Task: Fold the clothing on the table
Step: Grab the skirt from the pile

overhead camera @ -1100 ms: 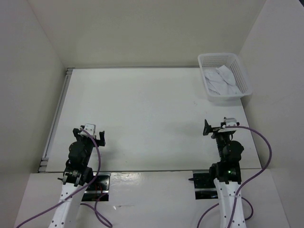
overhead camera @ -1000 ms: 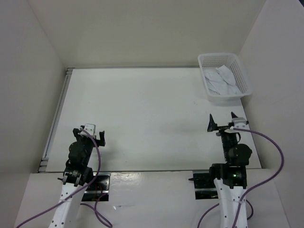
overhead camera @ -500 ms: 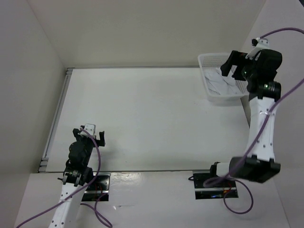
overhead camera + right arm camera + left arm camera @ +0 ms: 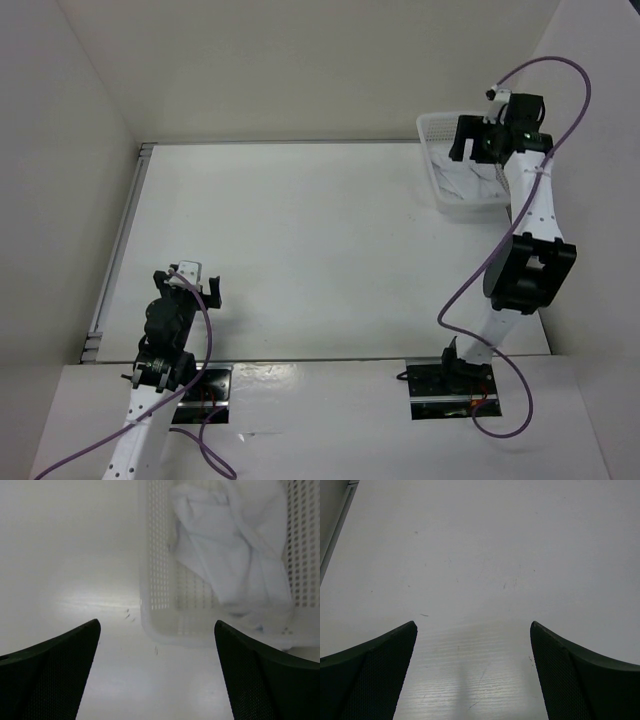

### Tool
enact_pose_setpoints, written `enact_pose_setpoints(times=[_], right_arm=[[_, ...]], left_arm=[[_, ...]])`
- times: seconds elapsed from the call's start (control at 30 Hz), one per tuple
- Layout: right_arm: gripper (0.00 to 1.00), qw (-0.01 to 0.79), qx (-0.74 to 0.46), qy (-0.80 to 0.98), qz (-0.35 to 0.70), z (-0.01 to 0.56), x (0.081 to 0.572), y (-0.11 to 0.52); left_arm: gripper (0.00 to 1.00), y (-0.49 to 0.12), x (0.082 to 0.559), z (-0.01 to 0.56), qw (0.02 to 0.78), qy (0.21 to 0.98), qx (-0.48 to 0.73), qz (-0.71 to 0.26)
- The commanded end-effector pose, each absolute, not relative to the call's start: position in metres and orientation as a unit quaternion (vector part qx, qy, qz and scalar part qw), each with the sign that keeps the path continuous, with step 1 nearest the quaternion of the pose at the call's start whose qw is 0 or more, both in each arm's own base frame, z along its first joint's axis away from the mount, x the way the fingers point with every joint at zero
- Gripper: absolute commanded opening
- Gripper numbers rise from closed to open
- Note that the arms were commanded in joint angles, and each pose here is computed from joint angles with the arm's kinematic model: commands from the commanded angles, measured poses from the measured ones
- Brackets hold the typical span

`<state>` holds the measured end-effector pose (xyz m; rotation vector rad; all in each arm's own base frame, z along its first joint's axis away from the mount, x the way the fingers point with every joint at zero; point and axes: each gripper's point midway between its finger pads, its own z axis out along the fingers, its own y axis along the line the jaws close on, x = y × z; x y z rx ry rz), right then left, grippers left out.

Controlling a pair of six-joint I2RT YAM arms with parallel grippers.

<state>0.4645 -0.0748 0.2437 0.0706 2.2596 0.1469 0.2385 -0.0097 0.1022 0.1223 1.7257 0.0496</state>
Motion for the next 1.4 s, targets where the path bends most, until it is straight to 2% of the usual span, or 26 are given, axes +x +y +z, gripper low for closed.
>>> enact_pose_setpoints(times=[0.0, 0.07, 0.1, 0.47, 0.77, 1.07, 1.17, 1.2, 1.23, 1.27, 1.37], right_arm=[[0.99, 0.478, 0.018, 0.878, -0.029, 0.257, 0.516, -0.109], [0.99, 0.470, 0.013, 0.882, -0.036, 0.248, 0.532, -0.116], [0.99, 0.449, 0.018, 0.893, -0.038, 0.221, 0.543, -0.121], [0.99, 0.429, 0.012, 0.899, -0.088, 0.163, 0.605, -0.161], [0.99, 0.382, 0.022, 0.921, -0.076, 0.085, 0.618, -0.170], [0.97, 0.357, 0.019, 0.929, -0.090, 0.049, 0.620, -0.178], [0.67, 0.362, 0.019, 0.927, -0.091, 0.051, 0.623, -0.178], [0.27, 0.359, 0.017, 0.929, -0.086, 0.048, 0.623, -0.176], [0.07, 0.365, 0.017, 0.927, -0.087, 0.053, 0.625, -0.177], [0.00, 0.358, 0.022, 0.930, -0.083, 0.055, 0.622, -0.176], [0.00, 0.381, 0.018, 0.921, -0.078, 0.091, 0.624, -0.172]], left_arm=[[1.00, -0.011, 0.241, 0.121, 0.695, 0.718, 0.039, 0.014], [1.00, -0.011, 0.241, 0.121, 0.695, 0.718, 0.039, 0.014], [1.00, -0.011, 0.241, 0.121, 0.695, 0.718, 0.039, 0.014], [1.00, -0.011, 0.241, 0.121, 0.695, 0.718, 0.039, 0.014], [1.00, -0.011, 0.241, 0.121, 0.695, 0.718, 0.039, 0.014], [1.00, -0.011, 0.241, 0.121, 0.695, 0.718, 0.039, 0.014], [1.00, -0.011, 0.241, 0.121, 0.695, 0.718, 0.039, 0.014], [1.00, -0.011, 0.241, 0.121, 0.695, 0.718, 0.039, 0.014], [1.00, -0.011, 0.241, 0.121, 0.695, 0.718, 0.039, 0.014], [1.00, -0.011, 0.241, 0.121, 0.695, 0.718, 0.039, 0.014], [1.00, -0.011, 0.241, 0.121, 0.695, 0.718, 0.039, 0.014]])
